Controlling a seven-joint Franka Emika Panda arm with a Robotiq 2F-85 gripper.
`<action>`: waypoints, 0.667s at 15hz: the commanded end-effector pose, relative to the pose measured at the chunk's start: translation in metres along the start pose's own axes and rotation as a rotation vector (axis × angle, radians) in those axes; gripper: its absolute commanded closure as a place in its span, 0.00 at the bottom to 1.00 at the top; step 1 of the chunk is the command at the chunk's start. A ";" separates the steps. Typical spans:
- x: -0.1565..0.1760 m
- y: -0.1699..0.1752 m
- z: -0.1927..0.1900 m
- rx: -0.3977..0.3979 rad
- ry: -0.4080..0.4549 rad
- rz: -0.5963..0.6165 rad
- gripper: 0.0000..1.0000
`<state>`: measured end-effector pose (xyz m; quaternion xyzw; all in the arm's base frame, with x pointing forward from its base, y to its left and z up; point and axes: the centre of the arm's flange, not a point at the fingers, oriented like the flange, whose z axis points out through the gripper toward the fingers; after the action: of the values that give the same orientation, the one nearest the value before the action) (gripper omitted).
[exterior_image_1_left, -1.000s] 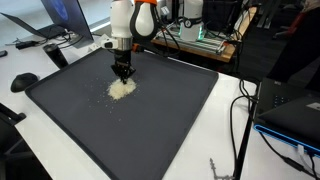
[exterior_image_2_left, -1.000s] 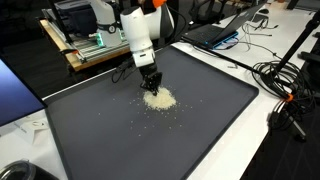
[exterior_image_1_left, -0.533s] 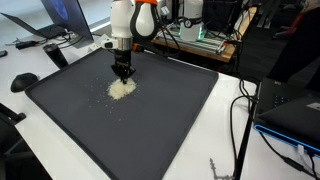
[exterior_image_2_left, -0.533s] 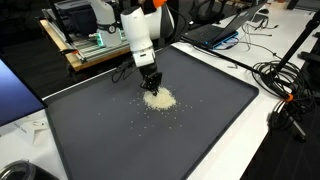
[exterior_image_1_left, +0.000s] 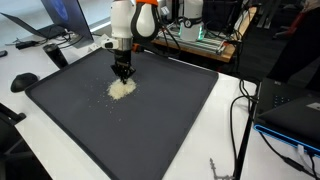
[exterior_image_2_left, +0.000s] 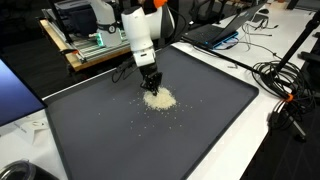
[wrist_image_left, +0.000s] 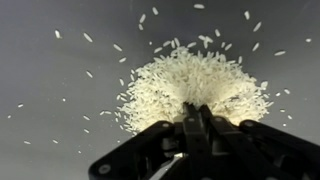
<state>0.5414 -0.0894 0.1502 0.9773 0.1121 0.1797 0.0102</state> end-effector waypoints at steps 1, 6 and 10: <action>0.001 0.004 0.006 -0.011 -0.015 -0.022 0.95; -0.001 0.004 -0.003 -0.029 -0.025 -0.021 0.61; -0.002 0.007 -0.021 -0.030 -0.025 -0.008 0.33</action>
<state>0.5404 -0.0968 0.1531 0.9773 0.1136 0.1769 0.0268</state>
